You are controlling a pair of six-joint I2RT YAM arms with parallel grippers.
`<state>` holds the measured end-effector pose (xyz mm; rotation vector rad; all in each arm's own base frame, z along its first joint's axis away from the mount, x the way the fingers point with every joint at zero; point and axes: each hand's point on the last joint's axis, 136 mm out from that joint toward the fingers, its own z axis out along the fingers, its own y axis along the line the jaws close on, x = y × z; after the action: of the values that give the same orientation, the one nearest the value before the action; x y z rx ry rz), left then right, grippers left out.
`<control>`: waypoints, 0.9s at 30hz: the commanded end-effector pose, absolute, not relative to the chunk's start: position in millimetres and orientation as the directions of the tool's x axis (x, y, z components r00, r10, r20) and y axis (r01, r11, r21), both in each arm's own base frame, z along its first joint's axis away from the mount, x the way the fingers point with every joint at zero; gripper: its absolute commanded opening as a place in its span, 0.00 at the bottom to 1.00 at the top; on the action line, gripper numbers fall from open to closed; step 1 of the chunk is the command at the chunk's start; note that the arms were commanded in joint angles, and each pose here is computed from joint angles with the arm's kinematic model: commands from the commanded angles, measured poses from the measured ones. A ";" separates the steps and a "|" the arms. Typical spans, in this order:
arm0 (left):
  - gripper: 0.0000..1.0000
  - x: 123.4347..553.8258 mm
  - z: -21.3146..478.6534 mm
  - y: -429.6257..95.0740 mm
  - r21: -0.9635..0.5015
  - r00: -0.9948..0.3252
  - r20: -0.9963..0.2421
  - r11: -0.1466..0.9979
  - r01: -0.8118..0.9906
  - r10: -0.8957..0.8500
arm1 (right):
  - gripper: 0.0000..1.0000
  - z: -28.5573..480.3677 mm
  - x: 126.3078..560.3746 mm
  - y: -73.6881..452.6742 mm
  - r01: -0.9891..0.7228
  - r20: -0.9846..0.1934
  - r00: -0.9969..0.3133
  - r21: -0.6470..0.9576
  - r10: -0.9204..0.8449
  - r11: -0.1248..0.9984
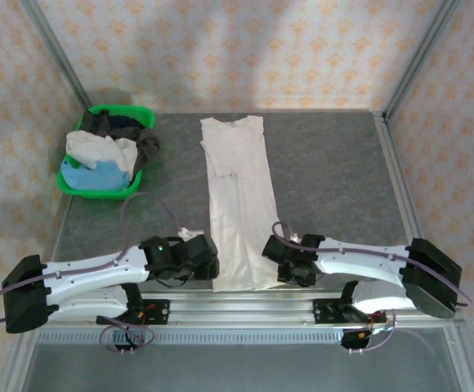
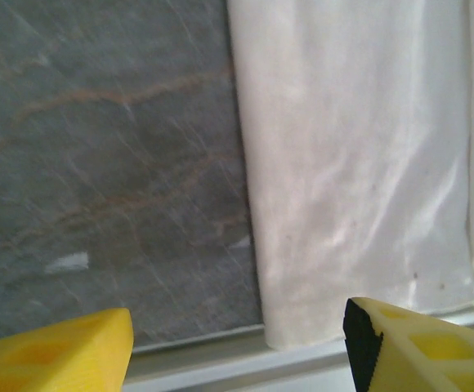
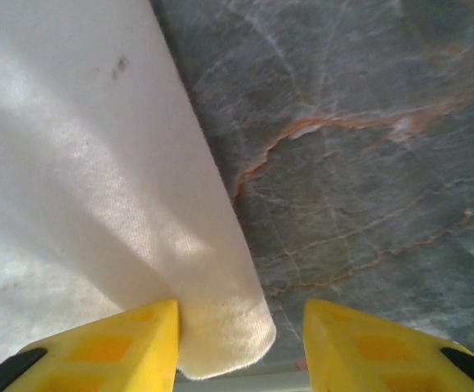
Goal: Fold and stack the t-shirts
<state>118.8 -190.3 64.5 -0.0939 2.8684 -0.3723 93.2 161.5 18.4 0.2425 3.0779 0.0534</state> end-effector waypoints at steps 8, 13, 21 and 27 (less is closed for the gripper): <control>0.63 110.7 29.7 -230.7 -0.276 -0.971 -0.204 0.959 -0.066 -0.125 | 0.39 -0.1 87.8 172.6 0.108 0.002 -0.994 0.040 0.108 0.993; 0.55 111.1 17.3 -246.0 -0.314 -0.974 -0.180 0.947 -0.074 -0.136 | 0.35 -0.1 87.0 169.2 0.115 -0.005 -0.993 0.044 0.115 0.992; 0.15 110.0 12.9 -238.2 -0.282 -0.972 -0.182 0.955 -0.092 -0.147 | 0.25 8.3 91.4 168.7 0.117 -0.038 -0.992 0.067 0.120 0.991; 0.00 115.4 25.7 -231.7 -0.337 -0.953 -0.219 0.933 -0.126 -0.208 | 0.10 20.5 97.9 169.3 0.104 -0.069 -0.992 0.069 0.109 0.992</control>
<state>108.2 -222.8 16.3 -0.1954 2.9028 -0.3707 96.5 177.1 16.7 0.1752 3.0791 0.1479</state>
